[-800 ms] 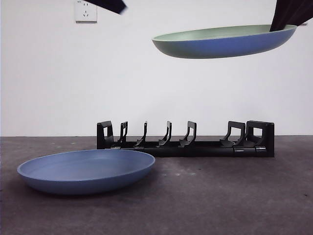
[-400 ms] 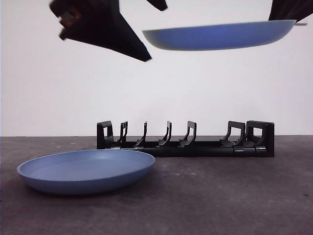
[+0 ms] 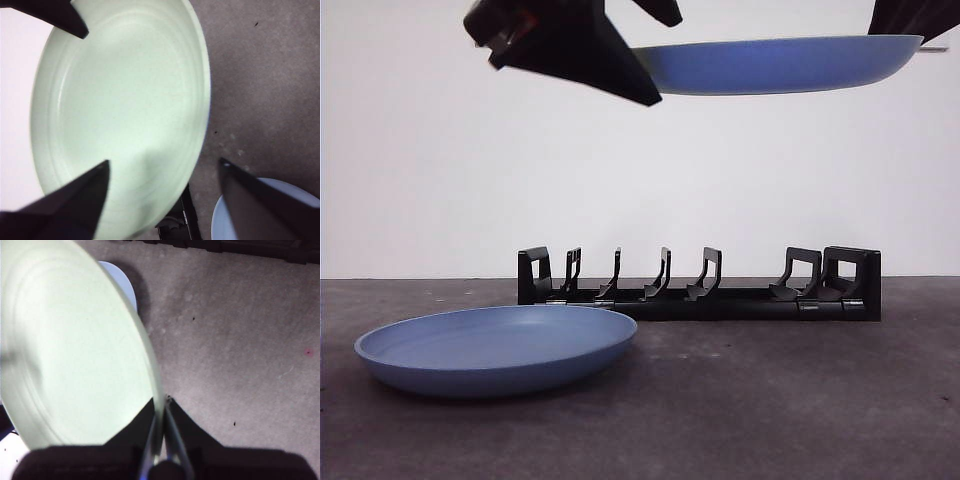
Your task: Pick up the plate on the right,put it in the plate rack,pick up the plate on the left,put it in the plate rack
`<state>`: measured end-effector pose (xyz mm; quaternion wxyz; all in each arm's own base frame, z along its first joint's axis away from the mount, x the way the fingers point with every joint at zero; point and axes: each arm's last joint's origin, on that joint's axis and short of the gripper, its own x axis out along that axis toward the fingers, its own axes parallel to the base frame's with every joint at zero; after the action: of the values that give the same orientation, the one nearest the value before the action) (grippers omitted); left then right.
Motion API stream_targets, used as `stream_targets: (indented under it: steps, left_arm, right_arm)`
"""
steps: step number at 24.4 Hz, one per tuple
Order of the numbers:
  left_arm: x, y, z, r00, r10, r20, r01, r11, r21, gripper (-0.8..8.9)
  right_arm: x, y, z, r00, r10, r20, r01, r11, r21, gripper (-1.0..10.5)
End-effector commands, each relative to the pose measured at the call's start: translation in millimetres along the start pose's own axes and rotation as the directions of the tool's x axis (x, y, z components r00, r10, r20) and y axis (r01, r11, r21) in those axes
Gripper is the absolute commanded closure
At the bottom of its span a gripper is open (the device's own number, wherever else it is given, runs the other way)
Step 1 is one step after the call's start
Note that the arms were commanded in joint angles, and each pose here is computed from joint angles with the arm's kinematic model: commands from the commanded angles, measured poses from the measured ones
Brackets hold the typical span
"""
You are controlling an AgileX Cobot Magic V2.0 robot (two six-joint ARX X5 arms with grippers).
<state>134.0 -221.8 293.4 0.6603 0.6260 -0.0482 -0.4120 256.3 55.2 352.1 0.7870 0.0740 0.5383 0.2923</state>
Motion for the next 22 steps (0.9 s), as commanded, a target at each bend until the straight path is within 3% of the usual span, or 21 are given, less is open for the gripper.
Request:
stream_targets:
  steps: [1, 8, 22]
  left_arm:
    - [1, -1, 1, 1.000, -0.004, 0.000, 0.004, 1.000, 0.006, 7.34]
    - [1, -5, 0, 0.999, -0.053, 0.013, 0.053, 0.999, 0.009, 8.22]
    - [-1, -11, 4, 0.995, -0.096, 0.010, 0.096, 0.995, -0.029, 8.21]
  right_arm:
    - [1, 0, 2, 1.000, 0.012, 0.004, -0.012, 1.000, -0.012, 9.6]
    - [2, 2, 3, 1.000, 0.025, 0.007, -0.025, 0.999, -0.028, 9.6]
    - [2, 3, 5, 0.999, 0.037, 0.029, -0.035, 0.998, -0.045, 9.3]
